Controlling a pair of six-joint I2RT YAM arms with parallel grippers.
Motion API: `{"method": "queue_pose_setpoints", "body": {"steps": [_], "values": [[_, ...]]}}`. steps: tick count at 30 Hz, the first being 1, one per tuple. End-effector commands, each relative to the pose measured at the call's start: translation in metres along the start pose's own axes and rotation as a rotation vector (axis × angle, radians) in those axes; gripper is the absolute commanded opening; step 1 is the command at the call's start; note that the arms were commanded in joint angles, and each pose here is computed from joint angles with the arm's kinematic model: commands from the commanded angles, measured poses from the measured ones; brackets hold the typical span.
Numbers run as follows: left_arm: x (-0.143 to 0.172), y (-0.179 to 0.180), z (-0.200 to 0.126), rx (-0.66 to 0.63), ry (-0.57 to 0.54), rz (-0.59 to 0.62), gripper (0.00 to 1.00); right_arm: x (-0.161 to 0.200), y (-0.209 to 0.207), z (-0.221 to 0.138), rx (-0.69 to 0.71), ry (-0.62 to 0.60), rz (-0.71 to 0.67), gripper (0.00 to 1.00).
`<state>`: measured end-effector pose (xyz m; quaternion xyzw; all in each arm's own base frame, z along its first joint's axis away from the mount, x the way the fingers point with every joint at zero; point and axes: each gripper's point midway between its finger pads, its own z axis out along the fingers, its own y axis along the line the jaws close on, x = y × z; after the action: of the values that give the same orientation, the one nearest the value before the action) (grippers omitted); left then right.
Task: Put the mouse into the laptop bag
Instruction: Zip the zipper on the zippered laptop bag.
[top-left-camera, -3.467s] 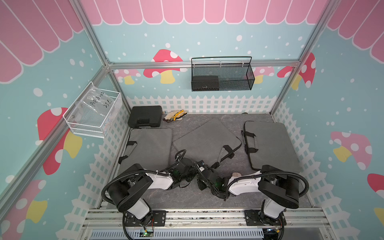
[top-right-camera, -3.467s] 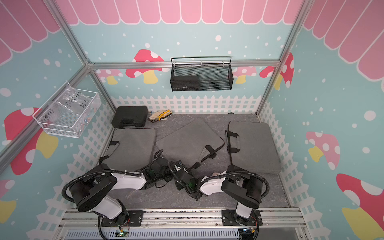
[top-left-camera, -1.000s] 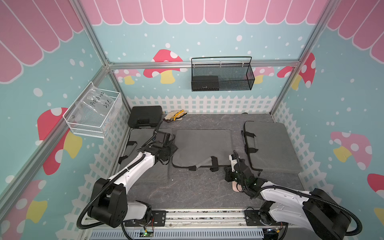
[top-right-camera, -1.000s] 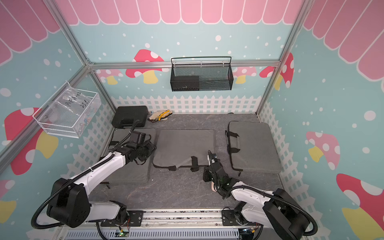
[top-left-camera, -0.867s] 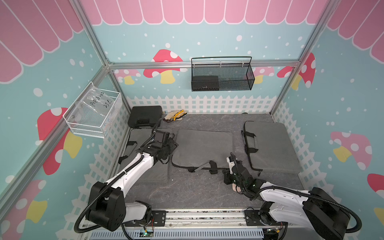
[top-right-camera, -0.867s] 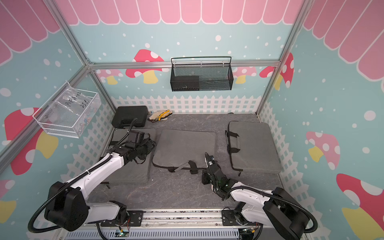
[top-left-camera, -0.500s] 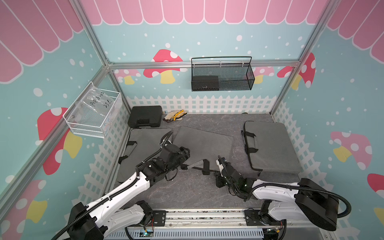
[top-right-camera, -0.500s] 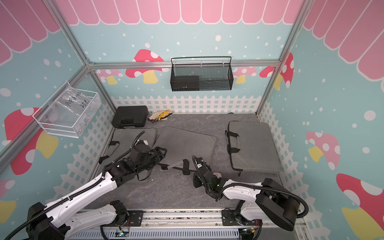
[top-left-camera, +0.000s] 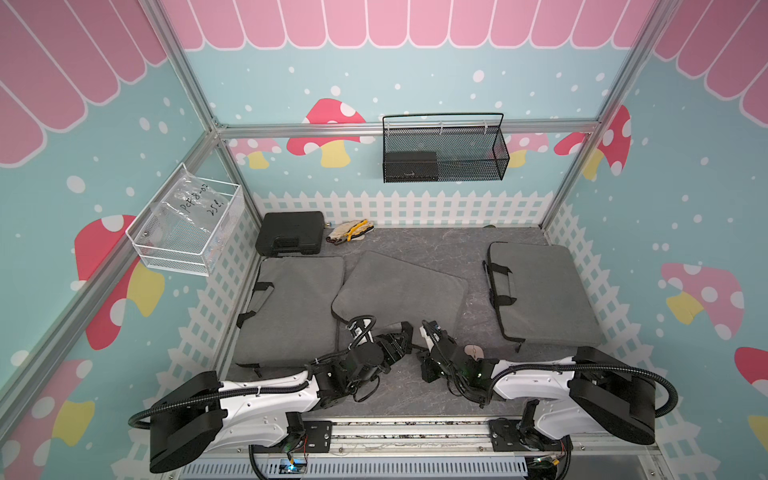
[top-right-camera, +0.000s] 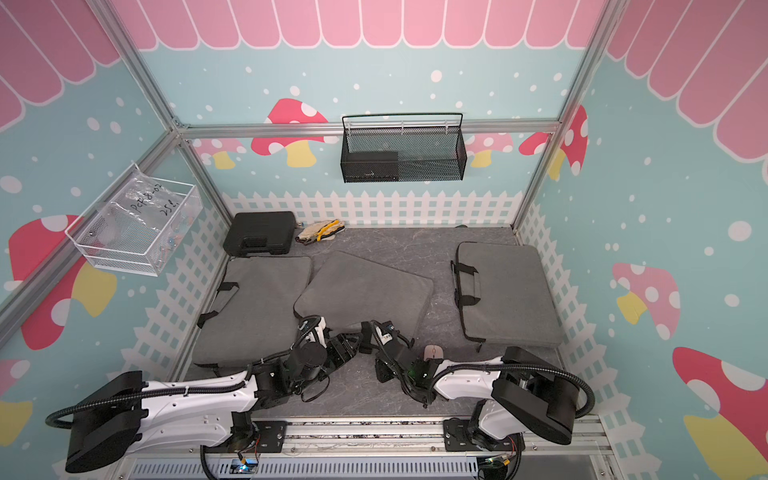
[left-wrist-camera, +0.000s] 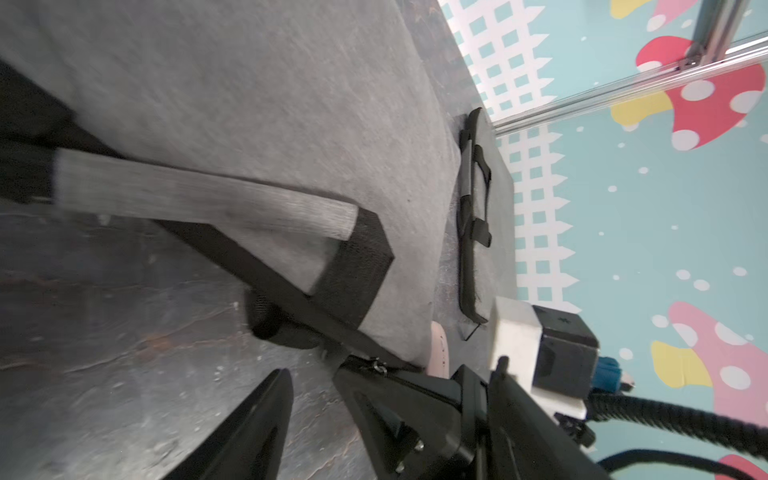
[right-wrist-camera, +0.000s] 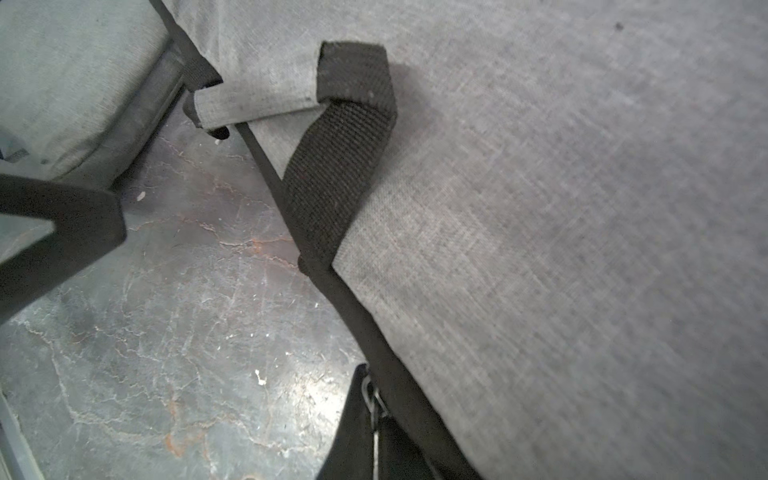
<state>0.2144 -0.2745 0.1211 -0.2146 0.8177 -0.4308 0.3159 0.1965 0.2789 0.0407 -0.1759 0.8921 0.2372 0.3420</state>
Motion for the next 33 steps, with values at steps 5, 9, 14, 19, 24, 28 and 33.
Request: {"method": "queue_pose_setpoints", "body": {"steps": [5,9,14,19,24,28,33], "values": [[-0.003,-0.016,0.019,0.055,-0.061,-0.131,0.77,-0.011,0.024,-0.001,-0.094,-0.053,0.012,0.00],[0.007,0.000,0.033,0.017,-0.044,-0.173,0.77,-0.011,0.021,-0.004,-0.084,-0.068,0.014,0.00],[0.015,0.003,0.049,0.042,-0.037,-0.203,0.77,-0.009,0.017,-0.010,-0.090,-0.091,0.028,0.00],[0.024,0.007,0.072,0.059,-0.002,-0.240,0.73,-0.008,0.019,-0.013,-0.096,-0.087,0.021,0.00],[0.042,0.027,0.107,0.005,0.112,-0.292,0.51,-0.005,0.019,-0.012,-0.098,-0.091,0.019,0.00],[0.041,0.043,0.122,0.032,0.129,-0.366,0.23,-0.001,0.014,-0.011,-0.082,-0.084,0.014,0.00],[0.025,0.059,0.114,-0.003,0.085,-0.368,0.20,0.004,-0.001,-0.017,-0.036,-0.094,0.026,0.00]]}}
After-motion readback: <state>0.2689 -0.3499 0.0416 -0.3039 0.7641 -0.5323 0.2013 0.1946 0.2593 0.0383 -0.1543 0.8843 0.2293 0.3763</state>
